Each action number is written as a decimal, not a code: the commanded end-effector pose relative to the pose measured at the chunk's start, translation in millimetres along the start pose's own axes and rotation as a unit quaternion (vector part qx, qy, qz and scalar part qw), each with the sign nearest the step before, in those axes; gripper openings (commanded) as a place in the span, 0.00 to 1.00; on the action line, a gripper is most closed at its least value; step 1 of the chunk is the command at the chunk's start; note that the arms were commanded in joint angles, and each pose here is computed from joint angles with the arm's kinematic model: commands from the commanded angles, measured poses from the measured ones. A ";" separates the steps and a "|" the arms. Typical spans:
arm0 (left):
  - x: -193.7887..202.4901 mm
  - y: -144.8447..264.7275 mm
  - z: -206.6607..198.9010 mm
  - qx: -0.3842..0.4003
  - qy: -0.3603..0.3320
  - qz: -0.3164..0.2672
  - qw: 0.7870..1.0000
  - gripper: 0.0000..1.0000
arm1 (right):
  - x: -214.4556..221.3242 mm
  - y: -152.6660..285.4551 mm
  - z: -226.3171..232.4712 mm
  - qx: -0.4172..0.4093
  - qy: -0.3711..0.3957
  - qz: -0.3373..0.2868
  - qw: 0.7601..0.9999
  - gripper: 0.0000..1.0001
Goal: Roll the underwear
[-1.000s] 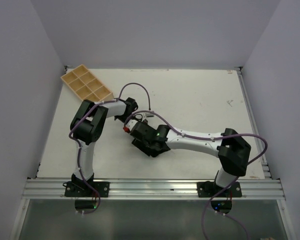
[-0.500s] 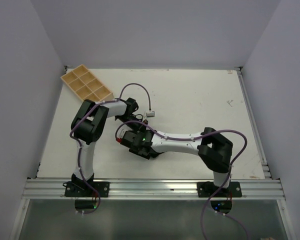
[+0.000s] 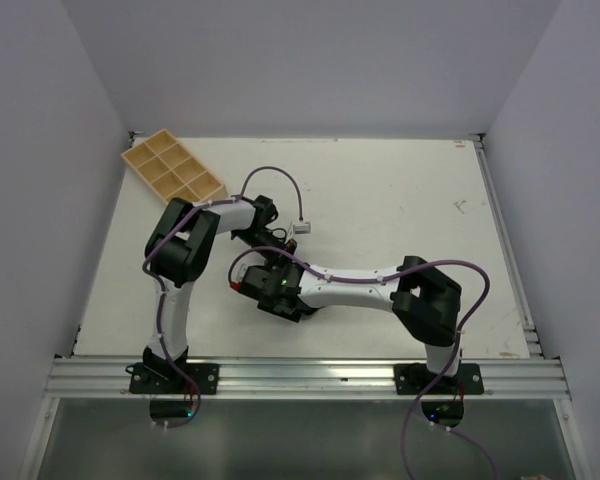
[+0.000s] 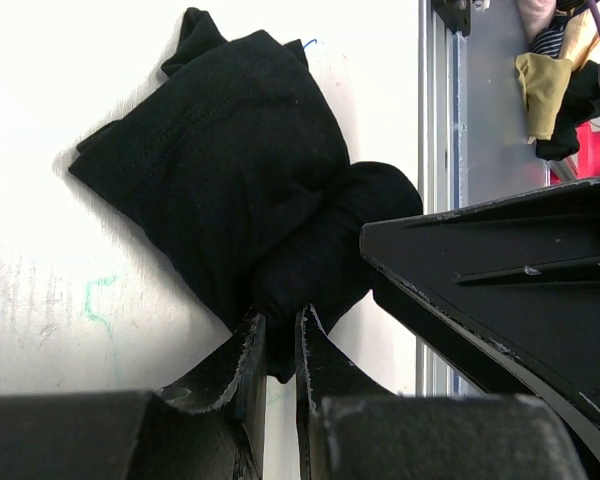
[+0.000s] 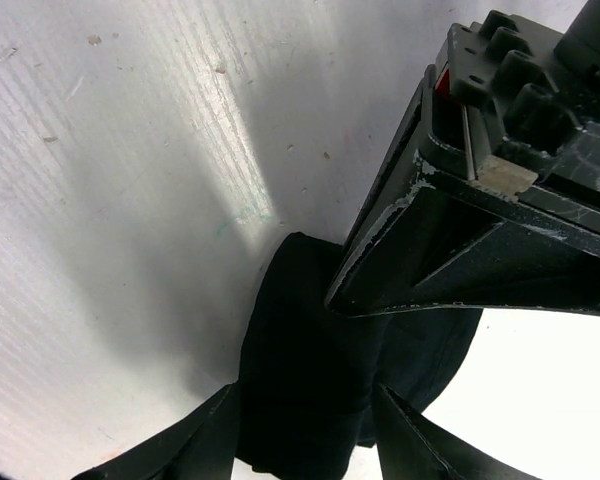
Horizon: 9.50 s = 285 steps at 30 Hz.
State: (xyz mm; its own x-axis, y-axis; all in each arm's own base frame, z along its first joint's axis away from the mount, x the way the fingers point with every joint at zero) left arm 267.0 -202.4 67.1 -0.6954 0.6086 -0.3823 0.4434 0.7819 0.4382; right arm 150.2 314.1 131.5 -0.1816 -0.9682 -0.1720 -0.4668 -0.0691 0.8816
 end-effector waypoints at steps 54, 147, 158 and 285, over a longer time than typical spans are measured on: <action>-62.8 131.3 -3.0 -0.383 0.130 -0.209 0.890 0.53 | 65.6 -64.9 -3.8 -0.126 -0.336 -0.020 0.933 0.25; 19.7 -4.6 -43.0 0.088 -0.180 -0.041 0.979 0.61 | 107.3 -92.6 42.5 -0.495 -0.456 -0.258 0.693 0.32; 18.7 -20.2 -35.2 0.112 -0.173 -0.011 0.978 0.05 | 104.1 -90.7 37.2 -0.489 -0.459 -0.255 0.696 0.35; -128.2 209.3 -77.2 -0.269 0.120 -0.425 0.856 1.00 | 105.2 -53.7 23.9 -0.143 -0.404 -0.023 0.903 0.26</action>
State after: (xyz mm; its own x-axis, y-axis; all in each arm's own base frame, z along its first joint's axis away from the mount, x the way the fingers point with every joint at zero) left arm 396.9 -142.7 303.8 -0.5794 -0.2066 -0.7885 -0.6858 0.6464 0.3345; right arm 151.4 251.9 95.5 -0.7224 -0.4349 -0.5375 -0.3751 -0.4065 0.8331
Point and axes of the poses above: each gripper's point midway between its finger pads, its own y axis back along the fingers, its own z axis along the line the jaws close on, x = y × z, the point moved 9 cm from there along y, back along the fingers, and after that the axes turned 8 degrees about y, right-handed, at the moved point
